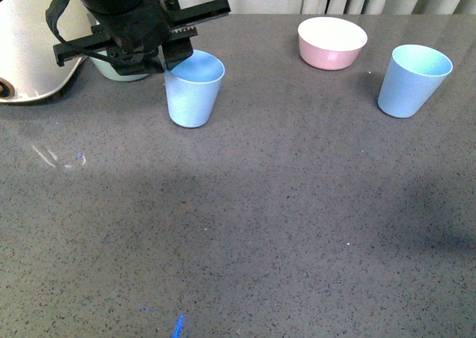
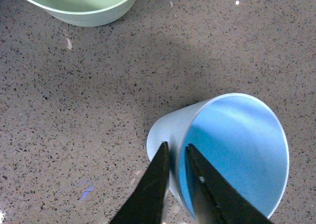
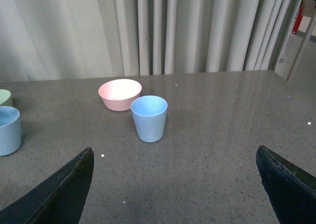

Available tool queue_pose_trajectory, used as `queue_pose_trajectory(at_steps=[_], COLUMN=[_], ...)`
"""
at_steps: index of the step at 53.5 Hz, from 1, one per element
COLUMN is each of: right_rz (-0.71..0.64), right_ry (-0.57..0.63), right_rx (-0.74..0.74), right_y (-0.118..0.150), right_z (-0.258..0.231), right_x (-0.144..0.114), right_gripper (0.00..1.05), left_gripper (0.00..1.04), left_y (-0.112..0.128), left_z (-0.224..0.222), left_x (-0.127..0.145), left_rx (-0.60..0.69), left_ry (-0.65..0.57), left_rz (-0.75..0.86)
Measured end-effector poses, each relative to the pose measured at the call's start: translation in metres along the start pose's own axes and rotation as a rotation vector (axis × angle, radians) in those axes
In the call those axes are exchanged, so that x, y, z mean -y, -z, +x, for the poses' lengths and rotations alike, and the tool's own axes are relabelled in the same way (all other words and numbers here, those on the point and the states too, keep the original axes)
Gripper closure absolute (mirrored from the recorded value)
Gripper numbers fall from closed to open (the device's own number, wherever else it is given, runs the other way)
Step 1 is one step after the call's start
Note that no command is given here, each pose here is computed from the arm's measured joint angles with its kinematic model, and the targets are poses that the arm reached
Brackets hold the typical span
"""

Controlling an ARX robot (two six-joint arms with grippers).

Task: Stack blue cups with both arms

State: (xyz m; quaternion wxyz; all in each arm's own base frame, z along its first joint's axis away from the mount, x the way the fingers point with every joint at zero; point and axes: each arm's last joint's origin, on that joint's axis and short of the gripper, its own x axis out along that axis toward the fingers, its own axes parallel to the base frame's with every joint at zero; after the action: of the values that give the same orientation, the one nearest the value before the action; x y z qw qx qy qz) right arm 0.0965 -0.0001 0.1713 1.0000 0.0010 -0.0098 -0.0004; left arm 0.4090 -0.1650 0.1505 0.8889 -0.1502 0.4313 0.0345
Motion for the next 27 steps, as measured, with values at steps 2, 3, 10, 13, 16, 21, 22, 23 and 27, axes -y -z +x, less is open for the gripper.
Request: queue_pose_trajectory(at_steps=[2,3,10,13,16,21,22,23,27], right_rz=[0.0,0.0,0.0,0.0,0.0,0.0,0.0,0.0,0.0], right_ry=[0.0,0.0,0.0,0.0,0.0,0.0,0.0,0.0,0.0], right_rx=[0.0,0.0,0.0,0.0,0.0,0.0,0.0,0.0,0.0], right_y=[0.0,0.0,0.0,0.0,0.0,0.0,0.0,0.0,0.0], right_z=[0.0,0.0,0.0,0.0,0.0,0.0,0.0,0.0,0.0], right_x=[0.0,0.0,0.0,0.0,0.0,0.0,0.0,0.0,0.0], right_gripper=[0.09,0.09,0.09,0.09,0.09,0.09,0.09,0.09,0.09], left_gripper=[1.03,1.03,1.03,1.03,1.03,1.03,1.03,1.03,1.03], left_y=[0.001,0.001,0.002,0.003,0.006,0.013,0.015,0.016,0.026], left_z=[0.001,0.001,0.001,0.001,0.0,-0.005,-0.007,-0.008,-0.019], left_x=[-0.001,-0.001,-0.001,-0.001,0.0,0.004,0.005,0.007,0.017], left_rx=[-0.002,-0.003,-0.008,-0.013,-0.018,-0.033,-0.037,-0.039,-0.053], left_ry=[-0.007,-0.007,-0.01,-0.012,-0.012,-0.008,-0.005,-0.003,0.027], left_rz=[0.001,-0.004,0.0,0.003,0.008,0.024,0.03,0.034,0.059])
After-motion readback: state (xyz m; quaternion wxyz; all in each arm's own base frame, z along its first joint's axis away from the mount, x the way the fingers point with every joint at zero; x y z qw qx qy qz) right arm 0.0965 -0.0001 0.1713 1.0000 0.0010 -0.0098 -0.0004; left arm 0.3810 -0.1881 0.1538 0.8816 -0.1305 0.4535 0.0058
